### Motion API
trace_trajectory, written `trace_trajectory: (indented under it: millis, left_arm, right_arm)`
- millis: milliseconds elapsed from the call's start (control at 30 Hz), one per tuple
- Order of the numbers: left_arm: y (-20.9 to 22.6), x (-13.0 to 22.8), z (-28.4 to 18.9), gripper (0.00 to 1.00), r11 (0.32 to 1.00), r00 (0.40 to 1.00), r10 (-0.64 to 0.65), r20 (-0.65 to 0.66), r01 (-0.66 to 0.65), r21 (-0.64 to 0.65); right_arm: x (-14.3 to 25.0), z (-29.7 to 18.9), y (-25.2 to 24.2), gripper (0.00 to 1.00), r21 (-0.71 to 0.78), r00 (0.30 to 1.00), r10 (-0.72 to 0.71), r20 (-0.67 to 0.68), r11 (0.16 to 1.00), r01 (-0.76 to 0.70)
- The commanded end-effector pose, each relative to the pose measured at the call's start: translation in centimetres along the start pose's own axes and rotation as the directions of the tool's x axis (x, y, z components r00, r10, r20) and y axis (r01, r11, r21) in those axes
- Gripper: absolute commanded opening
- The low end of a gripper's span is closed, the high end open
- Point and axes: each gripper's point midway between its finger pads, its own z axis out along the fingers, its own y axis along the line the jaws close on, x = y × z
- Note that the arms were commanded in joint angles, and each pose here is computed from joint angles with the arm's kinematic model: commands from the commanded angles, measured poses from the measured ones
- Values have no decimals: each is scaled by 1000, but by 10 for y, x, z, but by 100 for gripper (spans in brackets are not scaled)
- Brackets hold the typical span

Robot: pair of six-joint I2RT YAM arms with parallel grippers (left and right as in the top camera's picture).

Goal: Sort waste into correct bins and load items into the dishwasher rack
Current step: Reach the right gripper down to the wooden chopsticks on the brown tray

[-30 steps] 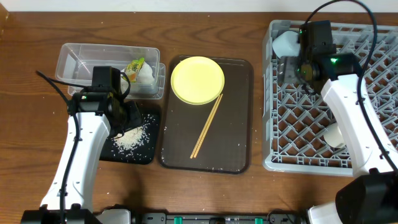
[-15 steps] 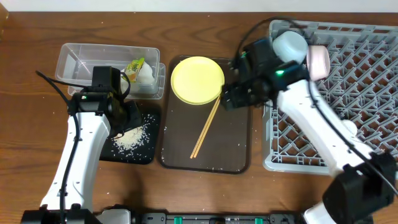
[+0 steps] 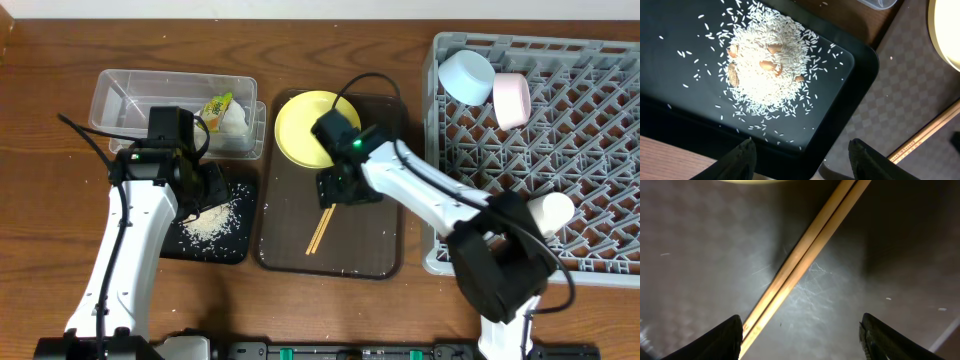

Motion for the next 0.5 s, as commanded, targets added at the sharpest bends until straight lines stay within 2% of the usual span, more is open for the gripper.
trace_trajectory:
  millis: [0, 200, 467]
  left_arm:
    - [3, -1, -1, 62, 1000, 1000, -10, 5, 10, -12]
    - [3, -1, -1, 63, 1000, 1000, -10, 5, 10, -12]
    - [3, -1, -1, 62, 1000, 1000, -10, 5, 10, -12]
  right_arm:
    - [6, 19, -7, 73, 86, 998, 59, -4, 995, -58]
    - [16, 43, -21, 74, 180, 996, 75, -42, 981, -66]
    - [24, 43, -34, 77, 244, 993, 102, -63, 966, -83]
